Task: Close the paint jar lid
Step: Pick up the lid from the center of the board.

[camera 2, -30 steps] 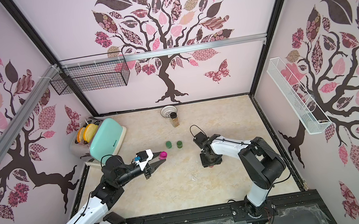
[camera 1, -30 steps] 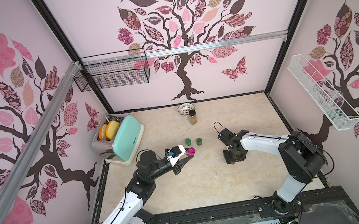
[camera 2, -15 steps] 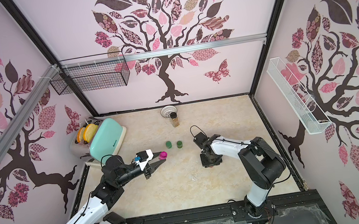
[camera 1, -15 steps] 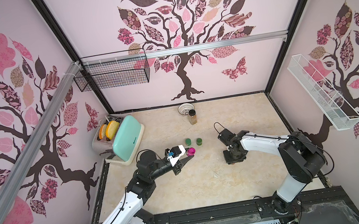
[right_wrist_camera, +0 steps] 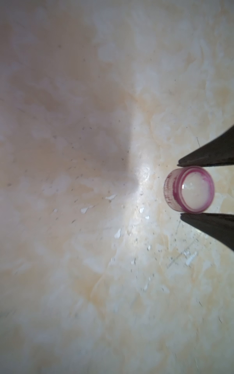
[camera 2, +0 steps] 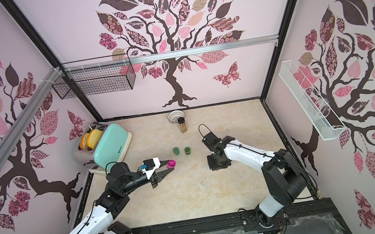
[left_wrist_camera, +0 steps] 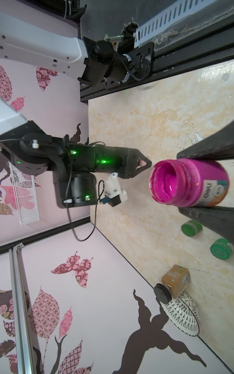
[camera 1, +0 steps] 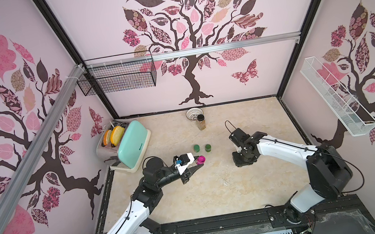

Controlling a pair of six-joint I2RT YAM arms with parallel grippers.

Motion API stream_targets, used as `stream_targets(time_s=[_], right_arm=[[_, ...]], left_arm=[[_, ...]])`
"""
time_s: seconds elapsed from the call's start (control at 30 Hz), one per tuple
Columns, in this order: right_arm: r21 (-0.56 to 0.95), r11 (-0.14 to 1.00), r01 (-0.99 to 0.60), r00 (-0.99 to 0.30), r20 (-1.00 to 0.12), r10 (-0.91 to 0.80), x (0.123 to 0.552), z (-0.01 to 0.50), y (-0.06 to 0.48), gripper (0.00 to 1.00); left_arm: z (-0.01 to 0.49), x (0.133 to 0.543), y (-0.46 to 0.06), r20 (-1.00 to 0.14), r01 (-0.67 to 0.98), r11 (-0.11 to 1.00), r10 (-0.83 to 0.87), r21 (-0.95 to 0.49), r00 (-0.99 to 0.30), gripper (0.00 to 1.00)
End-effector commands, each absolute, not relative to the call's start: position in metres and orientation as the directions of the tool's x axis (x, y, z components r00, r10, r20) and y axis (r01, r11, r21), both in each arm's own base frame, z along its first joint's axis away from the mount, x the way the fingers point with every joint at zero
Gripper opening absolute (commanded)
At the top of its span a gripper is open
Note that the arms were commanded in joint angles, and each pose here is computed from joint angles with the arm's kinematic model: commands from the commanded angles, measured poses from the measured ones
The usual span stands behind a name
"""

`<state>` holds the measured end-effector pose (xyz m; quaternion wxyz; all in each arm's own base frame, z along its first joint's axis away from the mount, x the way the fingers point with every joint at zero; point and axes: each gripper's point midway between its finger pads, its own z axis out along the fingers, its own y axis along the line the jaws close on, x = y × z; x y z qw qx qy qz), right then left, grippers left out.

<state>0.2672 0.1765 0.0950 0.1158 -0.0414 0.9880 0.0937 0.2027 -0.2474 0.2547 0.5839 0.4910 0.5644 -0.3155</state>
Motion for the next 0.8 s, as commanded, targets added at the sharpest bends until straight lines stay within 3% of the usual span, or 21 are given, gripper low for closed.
stream_targets(time_s=[0.0, 0.13, 0.3, 0.77], right_arm=[[0.342, 0.922, -0.182, -0.945, -0.321, -0.067, 0.266, 0.161, 0.203, 0.32], [0.485, 0.837, -0.252, -0.921, -0.386, -0.053, 0.255, 0.223, 0.230, 0.31], [0.545, 0.760, -0.355, -0.891, -0.442, -0.100, 0.236, 0.271, 0.263, 0.30], [0.545, 0.689, -0.477, -0.860, -0.452, -0.237, 0.207, 0.296, 0.321, 0.30]], left_arm=[[0.256, 0.194, -0.251, -0.969, 0.937, 0.270, 0.169, 0.223, 0.182, 0.23], [0.255, 0.192, -0.253, -0.969, 0.943, 0.250, 0.166, 0.219, 0.181, 0.23], [0.253, 0.190, -0.255, -0.970, 0.950, 0.230, 0.168, 0.209, 0.173, 0.23], [0.254, 0.188, -0.255, -0.970, 0.952, 0.220, 0.166, 0.212, 0.178, 0.23]])
